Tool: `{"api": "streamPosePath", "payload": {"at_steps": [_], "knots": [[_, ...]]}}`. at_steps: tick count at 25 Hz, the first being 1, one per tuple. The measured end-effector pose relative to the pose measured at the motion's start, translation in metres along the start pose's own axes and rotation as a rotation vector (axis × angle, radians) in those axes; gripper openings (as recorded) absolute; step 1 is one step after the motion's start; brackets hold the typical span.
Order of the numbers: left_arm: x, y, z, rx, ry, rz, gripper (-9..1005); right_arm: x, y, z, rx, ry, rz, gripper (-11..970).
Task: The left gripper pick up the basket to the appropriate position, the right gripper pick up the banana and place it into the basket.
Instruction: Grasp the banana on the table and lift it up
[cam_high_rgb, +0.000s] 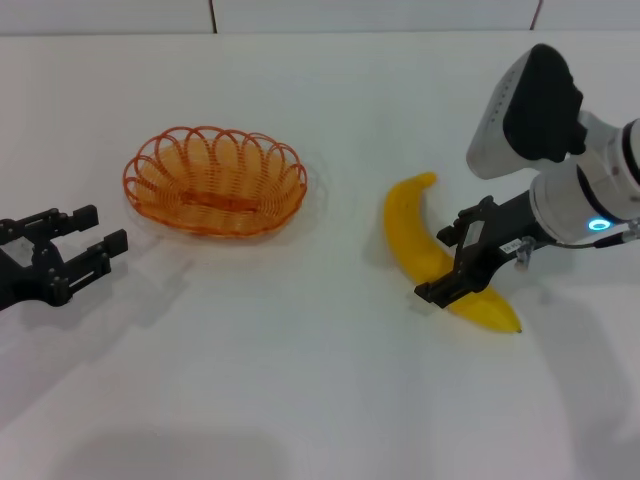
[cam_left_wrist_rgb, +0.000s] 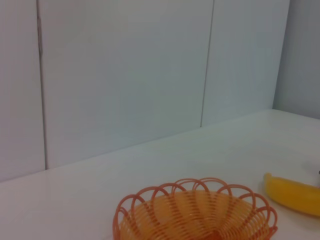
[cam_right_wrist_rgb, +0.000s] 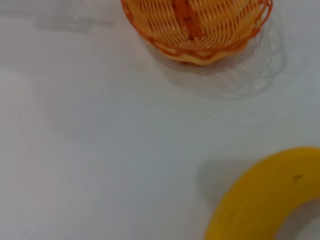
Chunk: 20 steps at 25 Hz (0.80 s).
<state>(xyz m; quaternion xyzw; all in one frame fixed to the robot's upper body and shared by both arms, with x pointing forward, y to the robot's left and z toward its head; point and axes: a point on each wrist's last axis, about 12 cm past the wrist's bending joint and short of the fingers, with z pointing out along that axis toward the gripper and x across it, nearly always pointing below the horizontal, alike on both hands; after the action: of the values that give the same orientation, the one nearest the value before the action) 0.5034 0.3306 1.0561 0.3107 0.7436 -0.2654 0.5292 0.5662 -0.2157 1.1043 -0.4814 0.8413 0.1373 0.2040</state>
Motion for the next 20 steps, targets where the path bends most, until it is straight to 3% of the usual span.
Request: {"api": "streamPosePath", "payload": {"at_steps": [8, 15, 20], "knots": [[0.0, 0.0, 0.0, 0.0, 0.0, -0.001, 511, -0.001, -0.003, 0.005, -0.015, 0.012, 0.013, 876], [0.002, -0.001, -0.002, -0.003, 0.002, -0.006, 512, -0.001, -0.004, 0.004, -0.011, 0.005, 0.01, 707], [0.003, -0.001, -0.002, -0.004, 0.002, -0.007, 512, -0.001, -0.008, -0.011, 0.012, -0.035, 0.008, 480]]}}
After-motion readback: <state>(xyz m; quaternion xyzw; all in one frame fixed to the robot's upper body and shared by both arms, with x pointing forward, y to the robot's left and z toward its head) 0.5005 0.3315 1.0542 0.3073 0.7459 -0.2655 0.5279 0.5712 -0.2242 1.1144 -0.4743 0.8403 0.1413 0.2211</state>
